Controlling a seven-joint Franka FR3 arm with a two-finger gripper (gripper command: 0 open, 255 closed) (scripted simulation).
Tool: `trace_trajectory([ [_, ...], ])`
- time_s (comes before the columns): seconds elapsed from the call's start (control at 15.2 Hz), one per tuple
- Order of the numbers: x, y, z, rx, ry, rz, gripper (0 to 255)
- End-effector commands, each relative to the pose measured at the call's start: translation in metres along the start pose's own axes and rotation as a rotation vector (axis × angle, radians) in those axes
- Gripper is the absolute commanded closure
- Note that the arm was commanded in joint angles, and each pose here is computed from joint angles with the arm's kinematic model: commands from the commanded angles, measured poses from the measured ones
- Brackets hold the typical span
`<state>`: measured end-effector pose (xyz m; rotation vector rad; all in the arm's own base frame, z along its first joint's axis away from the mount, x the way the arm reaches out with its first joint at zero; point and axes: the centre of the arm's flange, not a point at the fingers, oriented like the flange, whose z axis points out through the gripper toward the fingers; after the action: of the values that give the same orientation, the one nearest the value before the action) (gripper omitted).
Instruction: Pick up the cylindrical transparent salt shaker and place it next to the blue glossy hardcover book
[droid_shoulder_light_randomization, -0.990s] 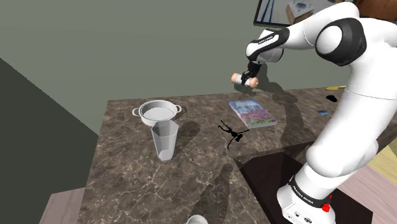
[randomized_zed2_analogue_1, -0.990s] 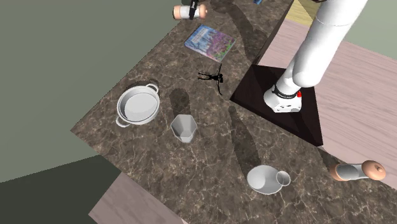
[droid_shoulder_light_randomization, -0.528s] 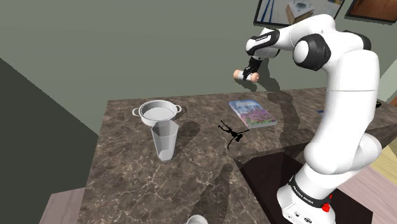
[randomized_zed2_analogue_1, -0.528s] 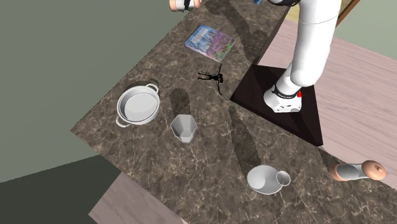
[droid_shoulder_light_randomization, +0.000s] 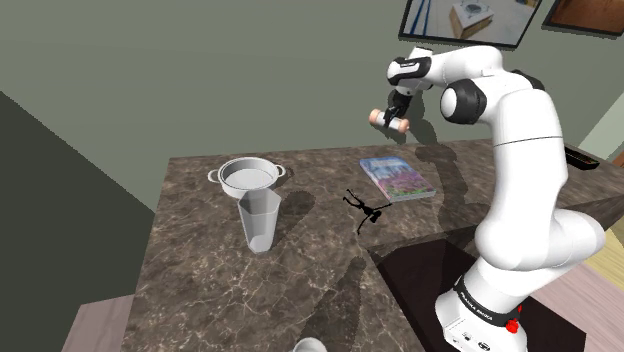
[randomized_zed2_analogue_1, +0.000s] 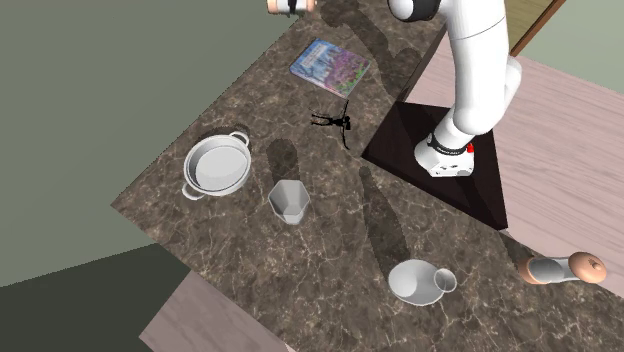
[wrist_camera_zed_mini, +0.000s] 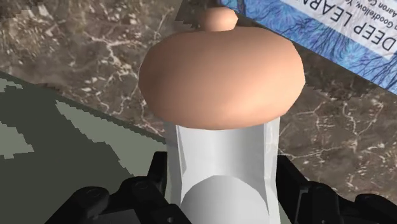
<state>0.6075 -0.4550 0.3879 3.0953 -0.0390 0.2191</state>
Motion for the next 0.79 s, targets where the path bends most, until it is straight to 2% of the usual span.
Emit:
trace_trajectory([
  [0.0,0.008,0.009,-0.001,-0.068,0.076,0.003,255],
  [0.73,0.0,0.007,0.056,-0.068,0.076,0.003,255],
])
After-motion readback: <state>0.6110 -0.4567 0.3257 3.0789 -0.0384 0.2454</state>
